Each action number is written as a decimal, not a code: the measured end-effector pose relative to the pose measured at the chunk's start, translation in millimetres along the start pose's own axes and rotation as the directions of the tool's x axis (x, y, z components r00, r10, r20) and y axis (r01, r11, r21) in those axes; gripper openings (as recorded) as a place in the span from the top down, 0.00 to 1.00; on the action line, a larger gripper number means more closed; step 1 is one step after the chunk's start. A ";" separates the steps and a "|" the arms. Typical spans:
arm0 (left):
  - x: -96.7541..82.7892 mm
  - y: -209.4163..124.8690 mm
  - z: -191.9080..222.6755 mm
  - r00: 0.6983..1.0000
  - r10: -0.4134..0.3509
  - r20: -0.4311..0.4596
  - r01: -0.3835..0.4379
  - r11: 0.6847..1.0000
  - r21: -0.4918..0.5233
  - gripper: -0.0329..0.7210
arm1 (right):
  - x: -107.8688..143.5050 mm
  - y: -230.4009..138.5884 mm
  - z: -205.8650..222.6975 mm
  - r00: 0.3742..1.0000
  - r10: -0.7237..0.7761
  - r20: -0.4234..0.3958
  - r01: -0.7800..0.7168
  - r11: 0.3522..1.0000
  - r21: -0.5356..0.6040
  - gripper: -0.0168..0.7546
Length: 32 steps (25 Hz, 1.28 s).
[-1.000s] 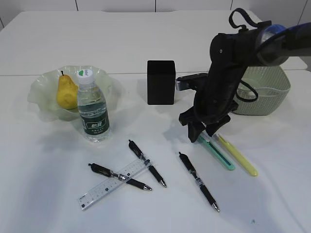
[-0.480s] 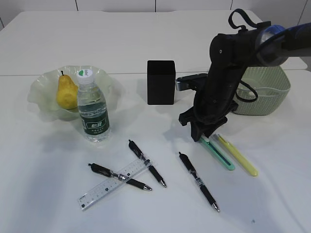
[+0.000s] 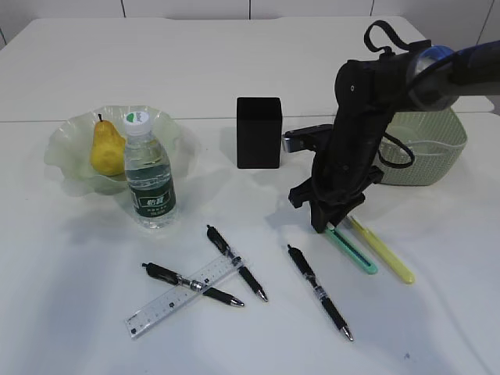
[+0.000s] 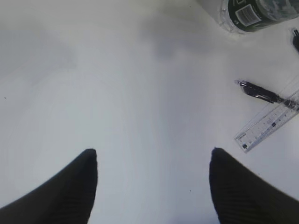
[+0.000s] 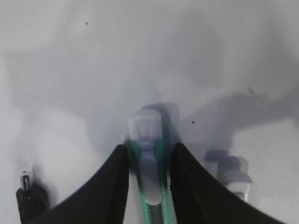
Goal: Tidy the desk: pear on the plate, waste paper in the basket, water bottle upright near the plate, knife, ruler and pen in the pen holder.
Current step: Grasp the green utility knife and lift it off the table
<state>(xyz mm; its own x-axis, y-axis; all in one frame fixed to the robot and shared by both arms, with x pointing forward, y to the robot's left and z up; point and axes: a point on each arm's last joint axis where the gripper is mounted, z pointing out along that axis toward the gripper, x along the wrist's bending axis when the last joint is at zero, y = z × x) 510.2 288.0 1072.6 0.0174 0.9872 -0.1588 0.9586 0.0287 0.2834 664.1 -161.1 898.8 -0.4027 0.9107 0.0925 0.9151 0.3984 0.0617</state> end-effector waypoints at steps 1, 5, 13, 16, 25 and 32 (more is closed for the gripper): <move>0.0 0.0 0.0 1.000 0.000 0.000 0.000 1.000 0.000 0.26 | 0.0 0.1 -0.3 1.000 0.000 0.000 0.000 1.000 0.000 0.69; 0.0 0.2 0.0 1.000 0.000 0.000 0.000 1.000 -0.002 0.26 | 0.1 0.3 -0.9 1.000 0.000 -0.001 0.000 1.000 0.002 0.79; 0.0 0.2 0.0 1.000 0.000 0.000 0.000 1.000 -0.002 0.26 | 0.3 0.8 -3.1 1.000 -0.001 -0.002 0.001 1.000 0.008 0.80; 0.0 0.2 0.0 1.000 0.000 0.000 0.000 1.000 -0.002 0.26 | 0.6 4.4 -9.2 1.000 -0.004 -0.002 0.004 1.000 0.000 0.80; -0.3 0.2 0.0 1.000 -0.002 0.003 0.002 1.000 -0.002 0.26 | 3.9 21.7 -61.1 1.000 -0.020 0.016 0.022 0.989 -0.146 0.80; -0.3 0.4 0.0 1.000 -0.002 0.003 0.002 1.000 -0.004 0.26 | 6.2 32.1 -100.7 0.999 -0.021 0.045 0.035 0.941 -0.336 0.80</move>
<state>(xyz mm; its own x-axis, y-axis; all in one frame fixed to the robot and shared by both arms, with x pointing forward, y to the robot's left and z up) 510.6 287.7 1072.7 0.0166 0.9866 -0.1624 0.9574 0.0311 0.2869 689.0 -153.7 1001.4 -0.4204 0.9062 0.0460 0.8409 0.3700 0.3949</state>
